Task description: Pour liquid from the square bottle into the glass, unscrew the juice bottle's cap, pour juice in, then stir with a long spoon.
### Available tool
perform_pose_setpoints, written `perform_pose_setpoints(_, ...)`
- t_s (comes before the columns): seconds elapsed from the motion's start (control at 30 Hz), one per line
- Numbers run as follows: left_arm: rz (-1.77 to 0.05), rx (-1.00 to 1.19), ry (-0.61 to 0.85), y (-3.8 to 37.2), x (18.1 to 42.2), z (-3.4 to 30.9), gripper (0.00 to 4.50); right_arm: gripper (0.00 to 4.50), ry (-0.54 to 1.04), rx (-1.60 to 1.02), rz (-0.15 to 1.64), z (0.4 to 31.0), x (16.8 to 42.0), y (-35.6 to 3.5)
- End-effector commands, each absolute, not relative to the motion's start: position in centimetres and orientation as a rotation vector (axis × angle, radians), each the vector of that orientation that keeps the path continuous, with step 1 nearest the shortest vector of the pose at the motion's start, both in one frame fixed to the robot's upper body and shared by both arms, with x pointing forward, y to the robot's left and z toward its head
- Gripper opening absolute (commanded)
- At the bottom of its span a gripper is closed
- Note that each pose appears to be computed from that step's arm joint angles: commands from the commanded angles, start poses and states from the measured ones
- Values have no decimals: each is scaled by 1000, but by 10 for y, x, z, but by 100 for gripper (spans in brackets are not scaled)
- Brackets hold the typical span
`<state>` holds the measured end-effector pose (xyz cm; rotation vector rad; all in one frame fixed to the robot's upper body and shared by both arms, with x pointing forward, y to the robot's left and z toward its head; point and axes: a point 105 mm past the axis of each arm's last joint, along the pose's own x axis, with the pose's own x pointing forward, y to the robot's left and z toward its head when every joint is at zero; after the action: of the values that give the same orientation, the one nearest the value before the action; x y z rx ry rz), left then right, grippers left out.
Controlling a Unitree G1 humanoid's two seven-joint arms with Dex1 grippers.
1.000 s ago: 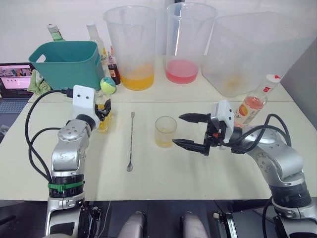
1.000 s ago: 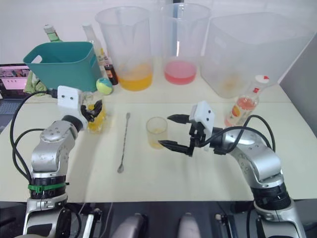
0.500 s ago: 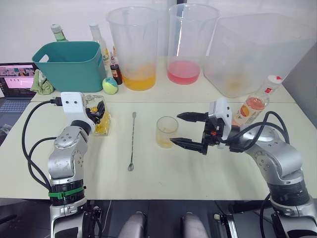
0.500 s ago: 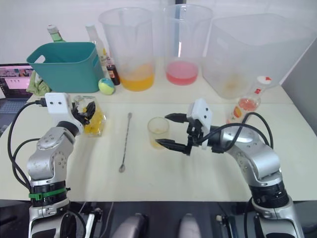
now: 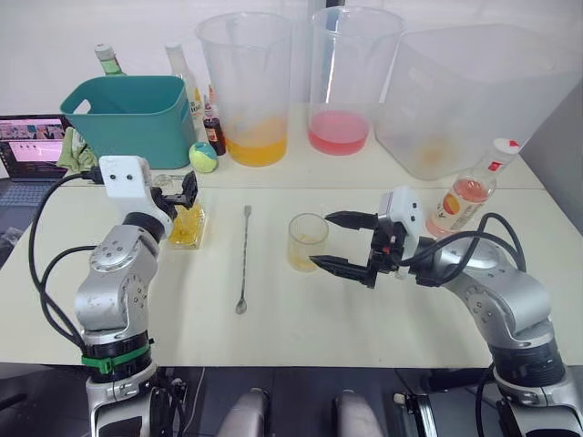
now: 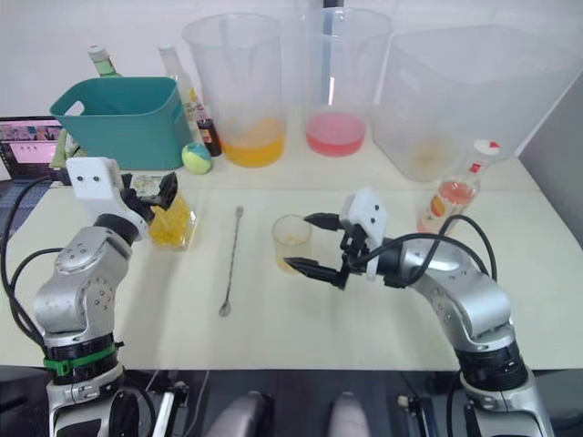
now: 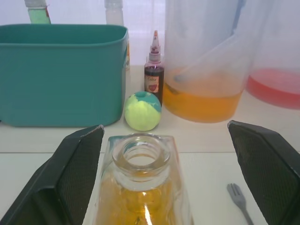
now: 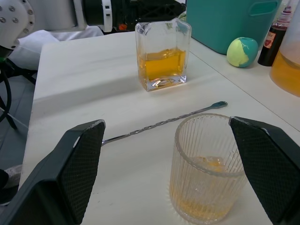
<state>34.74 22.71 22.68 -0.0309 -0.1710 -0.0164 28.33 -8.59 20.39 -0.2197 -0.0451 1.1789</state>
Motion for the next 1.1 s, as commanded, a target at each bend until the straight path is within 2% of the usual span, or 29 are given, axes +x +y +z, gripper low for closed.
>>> perform_pose_setpoints(0.03, -35, -11, -258, 230, 318, 256, 447, 450, -98, -225, 1119, 219, 281, -103)
perform_pose_setpoints(0.2, -89, 13, -262, 242, 288, 263, 447, 450, -93, -217, 994, 221, 286, -140)
perform_pose_setpoints(0.3, -194, -2, -259, 251, 270, 260, 447, 450, -69, -223, 896, 216, 292, -172)
perform_pose_setpoints(0.4, -250, -14, -241, 281, 247, 248, 447, 450, -49, -208, 782, 209, 292, -213)
perform_pose_setpoints(0.6, -173, -58, -95, 340, 219, 200, 447, 450, -38, -175, 535, 189, 278, -288)
perform_pose_setpoints(0.77, -122, 18, -34, 365, 211, 173, 447, 450, -3, -174, 398, 173, 252, -326)
perform_pose_setpoints(0.97, -89, 63, 33, 382, 205, 132, 447, 450, 41, -189, 285, 152, 230, -349)
perform_pose_setpoints(1.1, -78, 79, 27, 384, 206, 116, 447, 450, 43, -182, 237, 146, 224, -357)
